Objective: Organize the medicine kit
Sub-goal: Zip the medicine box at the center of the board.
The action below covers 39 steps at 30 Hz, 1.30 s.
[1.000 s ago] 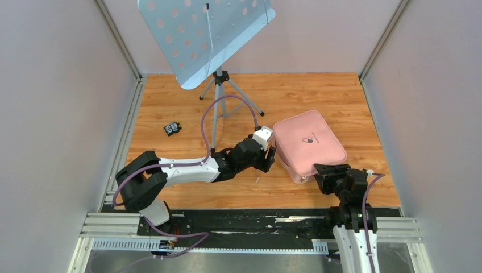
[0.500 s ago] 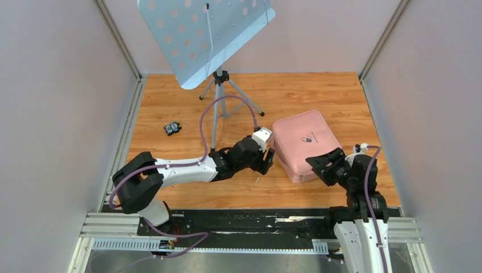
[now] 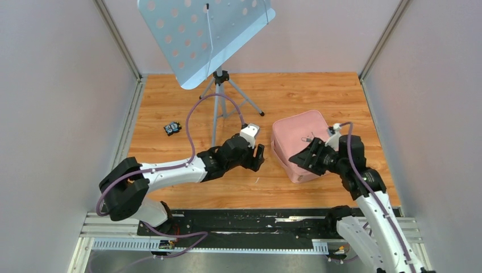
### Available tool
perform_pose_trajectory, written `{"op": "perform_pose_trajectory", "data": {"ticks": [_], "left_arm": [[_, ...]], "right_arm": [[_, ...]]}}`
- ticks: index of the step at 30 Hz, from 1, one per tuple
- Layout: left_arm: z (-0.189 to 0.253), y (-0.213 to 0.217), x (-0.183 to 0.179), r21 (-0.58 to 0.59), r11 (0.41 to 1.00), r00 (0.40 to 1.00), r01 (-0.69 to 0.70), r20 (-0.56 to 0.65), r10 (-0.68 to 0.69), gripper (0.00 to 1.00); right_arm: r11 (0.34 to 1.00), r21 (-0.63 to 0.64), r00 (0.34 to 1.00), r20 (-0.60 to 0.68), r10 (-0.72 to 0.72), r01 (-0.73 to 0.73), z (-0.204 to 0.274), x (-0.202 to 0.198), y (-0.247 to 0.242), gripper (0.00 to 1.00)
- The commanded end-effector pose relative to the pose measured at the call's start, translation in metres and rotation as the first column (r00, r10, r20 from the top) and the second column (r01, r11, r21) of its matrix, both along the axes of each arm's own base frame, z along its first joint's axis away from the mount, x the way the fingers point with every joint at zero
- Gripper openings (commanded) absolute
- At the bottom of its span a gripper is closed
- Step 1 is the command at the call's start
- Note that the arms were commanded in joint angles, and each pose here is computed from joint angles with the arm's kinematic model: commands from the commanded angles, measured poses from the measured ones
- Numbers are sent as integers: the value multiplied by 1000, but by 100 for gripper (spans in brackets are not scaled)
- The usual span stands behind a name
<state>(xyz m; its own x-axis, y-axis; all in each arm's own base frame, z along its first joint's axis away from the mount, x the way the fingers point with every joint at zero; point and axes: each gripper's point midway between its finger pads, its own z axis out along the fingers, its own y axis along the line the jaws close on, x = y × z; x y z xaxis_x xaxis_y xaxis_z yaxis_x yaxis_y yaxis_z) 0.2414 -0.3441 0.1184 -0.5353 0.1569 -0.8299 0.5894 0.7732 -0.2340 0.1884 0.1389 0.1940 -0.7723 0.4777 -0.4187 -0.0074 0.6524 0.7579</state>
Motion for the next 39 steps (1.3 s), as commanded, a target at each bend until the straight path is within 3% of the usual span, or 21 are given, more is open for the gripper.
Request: {"op": "perform_pose_trajectory", "data": {"ticks": [1, 8, 19, 25, 29, 34, 37, 39], "left_arm": [[8, 16, 2, -29, 997, 998, -68, -5, 68, 77], [5, 20, 1, -23, 996, 996, -82, -19, 82, 77], [7, 15, 1, -35, 997, 997, -68, -23, 68, 77], [8, 11, 0, -41, 998, 999, -48, -27, 47, 77], [10, 5, -5, -53, 999, 999, -14, -36, 12, 77], [13, -12, -15, -106, 992, 995, 74, -59, -80, 77], [12, -25, -26, -143, 979, 984, 144, -83, -157, 77], [14, -31, -30, -160, 972, 978, 174, -88, -189, 77]], "right_arm": [[989, -39, 989, 42, 143, -142, -4, -1, 33, 55], [976, -180, 992, -60, 113, -122, -42, 9, 40, 57], [903, -427, 997, -39, -60, 37, -62, 59, 9, 61], [922, -384, 999, 24, -48, 53, -39, 69, 17, 62], [925, -340, 984, 113, -140, 171, -18, 59, -2, 62], [858, -341, 923, 126, -362, 383, -20, 37, -58, 74], [839, -306, 891, 96, -443, 450, -22, 30, -73, 86], [830, -279, 871, 57, -488, 483, -24, 30, -79, 89]]}}
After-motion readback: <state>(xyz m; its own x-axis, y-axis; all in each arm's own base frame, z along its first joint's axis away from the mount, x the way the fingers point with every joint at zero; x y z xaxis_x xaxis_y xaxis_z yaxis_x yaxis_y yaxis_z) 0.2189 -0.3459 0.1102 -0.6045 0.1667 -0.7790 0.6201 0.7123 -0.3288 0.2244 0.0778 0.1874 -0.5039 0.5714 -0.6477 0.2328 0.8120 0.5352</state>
